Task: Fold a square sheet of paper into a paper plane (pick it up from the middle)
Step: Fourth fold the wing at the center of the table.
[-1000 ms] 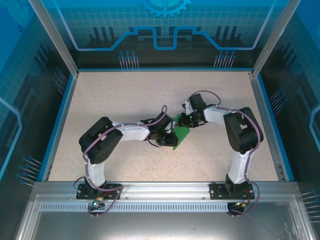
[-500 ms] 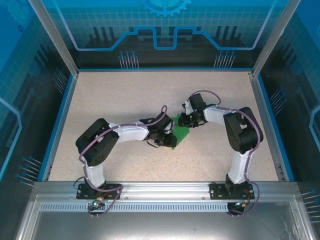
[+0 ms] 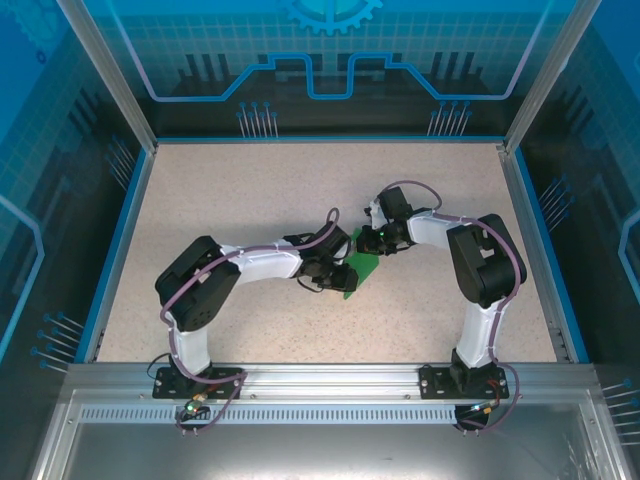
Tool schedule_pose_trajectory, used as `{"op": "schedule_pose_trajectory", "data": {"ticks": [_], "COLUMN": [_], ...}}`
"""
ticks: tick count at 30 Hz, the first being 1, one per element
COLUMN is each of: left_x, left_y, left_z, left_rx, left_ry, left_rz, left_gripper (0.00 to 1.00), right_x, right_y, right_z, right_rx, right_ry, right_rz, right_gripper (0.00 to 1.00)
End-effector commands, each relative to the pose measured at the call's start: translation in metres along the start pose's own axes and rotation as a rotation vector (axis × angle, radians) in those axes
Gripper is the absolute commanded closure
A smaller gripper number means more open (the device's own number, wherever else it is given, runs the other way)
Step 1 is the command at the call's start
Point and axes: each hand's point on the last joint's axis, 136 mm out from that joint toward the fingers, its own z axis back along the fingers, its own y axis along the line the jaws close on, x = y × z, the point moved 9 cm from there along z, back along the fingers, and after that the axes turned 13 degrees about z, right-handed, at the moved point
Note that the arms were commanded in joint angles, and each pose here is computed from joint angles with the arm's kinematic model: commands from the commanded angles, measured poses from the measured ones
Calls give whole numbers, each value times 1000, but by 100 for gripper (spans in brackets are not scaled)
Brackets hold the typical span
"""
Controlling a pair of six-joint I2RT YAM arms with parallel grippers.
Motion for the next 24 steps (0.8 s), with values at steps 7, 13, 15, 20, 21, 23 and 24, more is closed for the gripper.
{"op": "schedule_pose_trajectory", "data": {"ticks": [7,13,15,20,21,23,24], "left_x": [1,0,1,1,1,1,1], "left_y": [7,9,10,10,10,11,12], "left_z": [-5,-8,-9,-10,-11,-11,-11], "left_rx": [116,127,129,131,135,140,142], "left_ry": [-13,-9,-4,-4,-2,-2,0], "left_rz": [-12,-8,-6,-5,-6,-6,-5], "left_gripper": [66,70,71,77,79,80,80], "right_x": [-12,-12,-13,-13,-13,-14,-14], "right_y": [-15,-14,-14,-15,-15,-15,-15], "right_z": [-7,-7,-7,-8,-8,-8,-8], "right_rx": [-49,-45,-44,-44,-43,-44,-45], "right_ry": [56,55,56,58,58,60,59], "right_rz": [-26,-25,-24,-26,-26,-27,-25], "right_gripper": [94,94,94,94,94,94,94]}}
